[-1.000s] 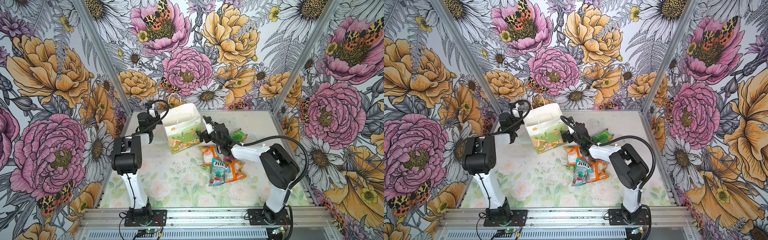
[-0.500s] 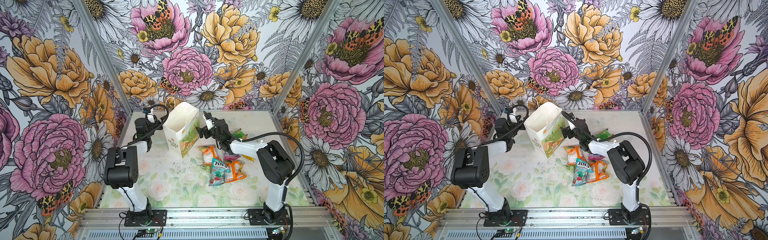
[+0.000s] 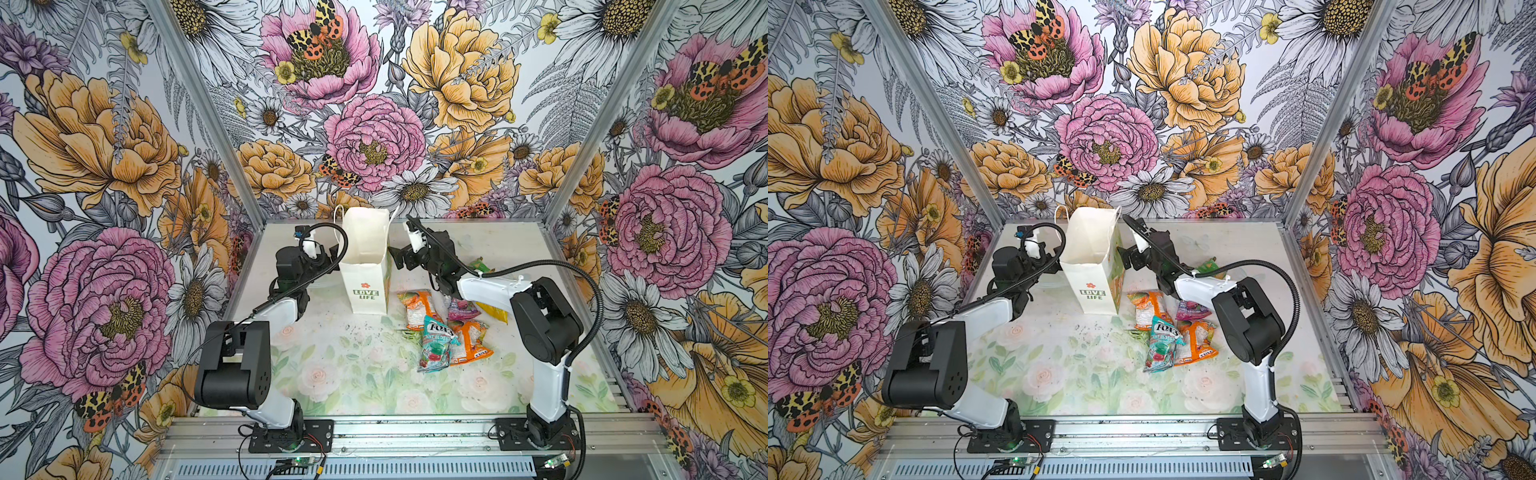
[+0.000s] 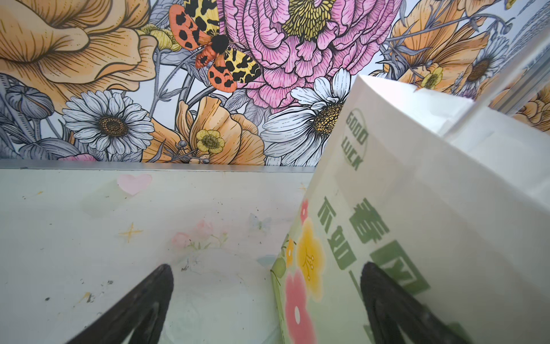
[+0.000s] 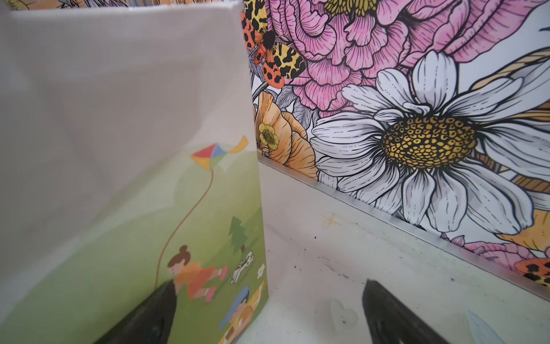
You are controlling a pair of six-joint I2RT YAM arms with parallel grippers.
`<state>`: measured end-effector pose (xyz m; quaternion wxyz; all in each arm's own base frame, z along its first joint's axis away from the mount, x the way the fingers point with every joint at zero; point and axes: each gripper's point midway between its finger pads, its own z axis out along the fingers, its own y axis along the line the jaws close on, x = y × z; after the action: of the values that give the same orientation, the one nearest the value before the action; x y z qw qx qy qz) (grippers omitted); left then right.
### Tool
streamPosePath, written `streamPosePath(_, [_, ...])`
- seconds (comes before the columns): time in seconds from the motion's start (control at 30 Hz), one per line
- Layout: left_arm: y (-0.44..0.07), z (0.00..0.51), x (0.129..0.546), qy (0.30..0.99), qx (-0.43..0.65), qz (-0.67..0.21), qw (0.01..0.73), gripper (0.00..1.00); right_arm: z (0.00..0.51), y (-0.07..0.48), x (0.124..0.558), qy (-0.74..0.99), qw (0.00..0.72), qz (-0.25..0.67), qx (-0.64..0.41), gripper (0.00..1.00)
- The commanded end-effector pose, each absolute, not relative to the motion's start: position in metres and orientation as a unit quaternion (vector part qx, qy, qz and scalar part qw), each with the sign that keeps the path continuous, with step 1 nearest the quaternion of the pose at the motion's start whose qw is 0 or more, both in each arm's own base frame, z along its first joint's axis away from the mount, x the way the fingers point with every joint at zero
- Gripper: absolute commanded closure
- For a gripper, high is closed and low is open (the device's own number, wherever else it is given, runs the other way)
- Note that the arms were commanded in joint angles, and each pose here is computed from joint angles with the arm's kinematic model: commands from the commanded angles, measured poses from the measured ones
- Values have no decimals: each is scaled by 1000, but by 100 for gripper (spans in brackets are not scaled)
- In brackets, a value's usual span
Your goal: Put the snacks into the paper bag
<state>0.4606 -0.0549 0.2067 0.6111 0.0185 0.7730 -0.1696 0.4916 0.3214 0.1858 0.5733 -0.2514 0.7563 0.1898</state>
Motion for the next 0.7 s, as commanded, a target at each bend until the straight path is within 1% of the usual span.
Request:
streamPosePath(0.0, [-25,206,456,796,-34,-122,593,1,186,322,493,755,570,193,-258,1])
streamPosePath(0.13, [-4,215,447,800,-69,-117,584,1,194,317,484,757,567,193,-261,0])
streamPosePath(0.27, [8,231,433,812,-88,-88,570,1,202,313,468,763,550,200,-275,0])
streamPosePath(0.43, [6,260,410,820,-90,-64,562,1,211,307,444,772,525,212,-288,0])
streamPosePath(0.67, [-10,300,378,815,-67,-77,570,1,229,295,409,794,481,228,-295,0])
